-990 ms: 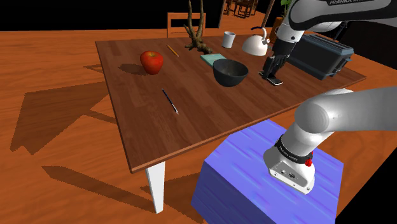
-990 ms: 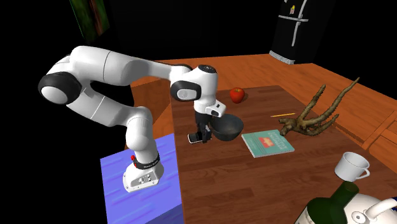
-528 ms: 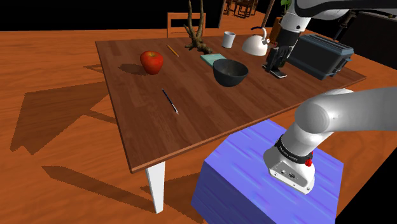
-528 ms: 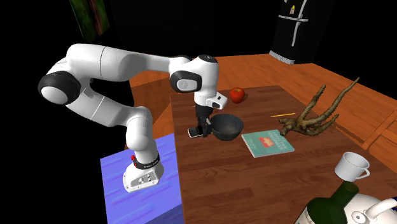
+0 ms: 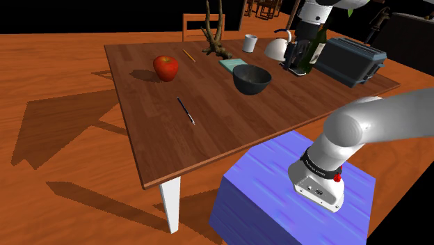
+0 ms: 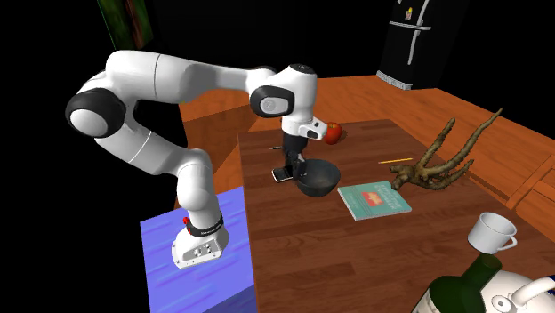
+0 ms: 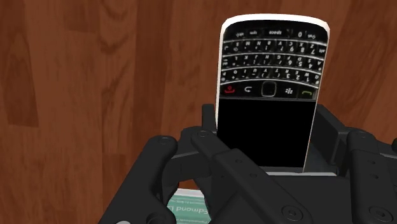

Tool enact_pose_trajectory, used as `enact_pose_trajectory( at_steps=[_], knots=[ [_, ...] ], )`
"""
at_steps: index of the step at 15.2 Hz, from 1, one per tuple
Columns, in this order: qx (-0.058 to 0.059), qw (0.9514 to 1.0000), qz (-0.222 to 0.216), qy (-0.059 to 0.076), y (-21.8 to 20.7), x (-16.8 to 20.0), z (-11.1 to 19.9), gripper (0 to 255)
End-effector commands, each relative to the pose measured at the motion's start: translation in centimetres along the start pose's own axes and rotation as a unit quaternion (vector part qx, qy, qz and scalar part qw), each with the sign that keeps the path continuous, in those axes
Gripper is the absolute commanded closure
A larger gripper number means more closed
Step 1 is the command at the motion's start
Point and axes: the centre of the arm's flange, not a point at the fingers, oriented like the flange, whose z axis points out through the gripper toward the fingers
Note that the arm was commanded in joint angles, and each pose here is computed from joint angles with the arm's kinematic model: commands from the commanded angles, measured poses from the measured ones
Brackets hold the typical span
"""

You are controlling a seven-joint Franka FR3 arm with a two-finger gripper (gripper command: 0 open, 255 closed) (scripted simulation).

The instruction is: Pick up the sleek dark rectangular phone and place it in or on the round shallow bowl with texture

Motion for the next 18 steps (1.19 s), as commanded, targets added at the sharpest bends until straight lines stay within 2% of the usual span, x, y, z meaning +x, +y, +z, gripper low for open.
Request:
enact_pose_trajectory(
  at_steps=[1,10,18],
  knots=[
    [0.000,1.0000,0.000,0.000,-1.1,2.3,-0.3,255],
    [0.000,1.0000,0.000,0.000,-5.7,13.2,-0.7,255],
    [0.000,1.0000,0.000,0.000,-5.8,13.9,3.0,255]
  ],
)
